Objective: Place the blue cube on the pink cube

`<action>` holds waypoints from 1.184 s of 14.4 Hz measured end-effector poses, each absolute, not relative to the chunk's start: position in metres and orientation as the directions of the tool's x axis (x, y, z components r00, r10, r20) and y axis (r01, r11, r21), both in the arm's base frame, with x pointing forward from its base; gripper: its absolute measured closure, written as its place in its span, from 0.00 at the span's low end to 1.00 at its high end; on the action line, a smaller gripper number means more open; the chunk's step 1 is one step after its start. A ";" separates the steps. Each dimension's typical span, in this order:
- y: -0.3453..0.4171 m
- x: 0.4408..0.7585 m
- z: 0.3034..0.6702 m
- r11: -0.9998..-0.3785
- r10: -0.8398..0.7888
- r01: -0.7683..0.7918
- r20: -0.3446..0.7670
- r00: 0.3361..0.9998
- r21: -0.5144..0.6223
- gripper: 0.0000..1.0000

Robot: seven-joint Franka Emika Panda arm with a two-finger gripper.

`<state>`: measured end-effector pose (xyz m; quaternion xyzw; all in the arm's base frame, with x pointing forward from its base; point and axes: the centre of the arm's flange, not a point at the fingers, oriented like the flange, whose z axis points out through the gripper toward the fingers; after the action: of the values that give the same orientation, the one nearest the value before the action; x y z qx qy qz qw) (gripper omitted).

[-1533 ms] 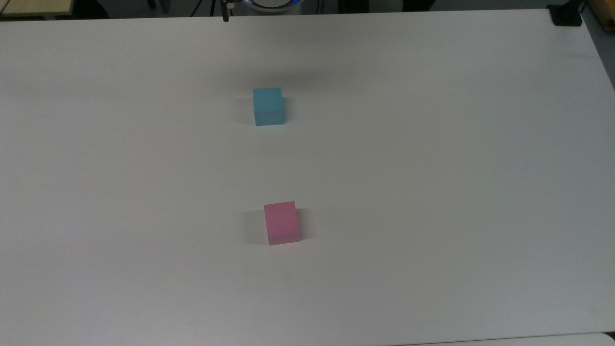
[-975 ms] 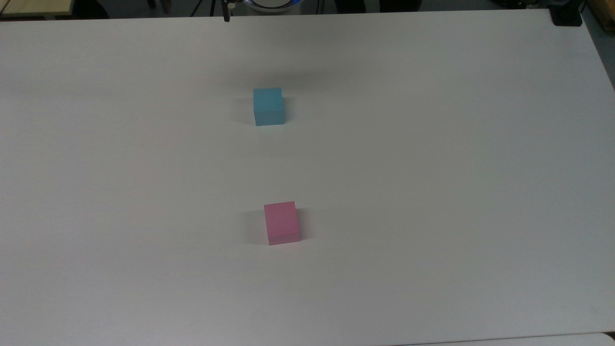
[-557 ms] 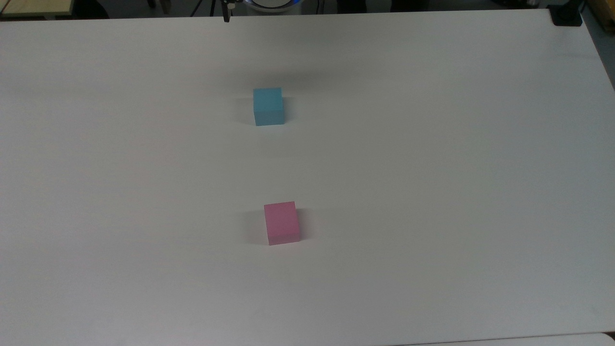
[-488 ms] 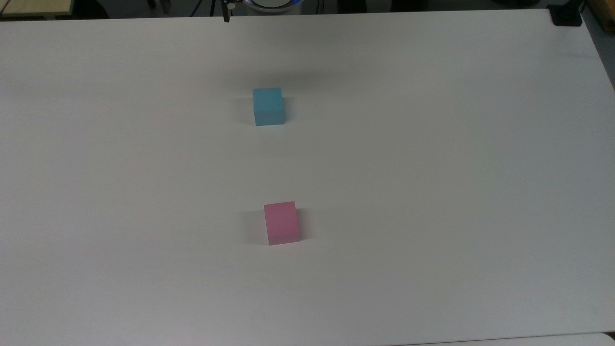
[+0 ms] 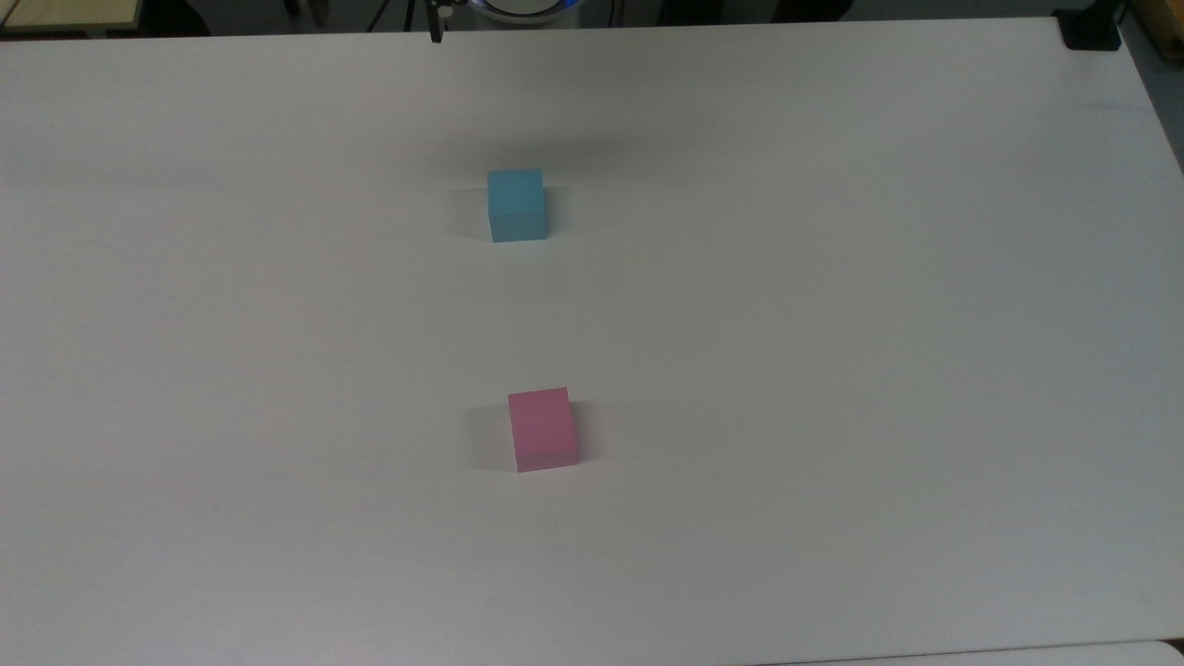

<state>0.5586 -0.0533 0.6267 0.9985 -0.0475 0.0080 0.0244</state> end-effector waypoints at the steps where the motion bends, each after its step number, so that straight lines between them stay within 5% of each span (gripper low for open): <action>1: -0.053 0.559 0.627 -0.994 -0.094 -0.095 0.018 0.995 0.048 0.00; 9: -0.037 0.561 0.614 -0.998 -0.052 -0.052 -0.009 0.999 0.048 0.00; 17: 0.022 0.557 0.549 -0.996 0.068 0.073 -0.119 0.991 0.043 0.00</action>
<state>0.5574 0.0225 0.5494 0.9974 0.0353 -0.0590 0.0237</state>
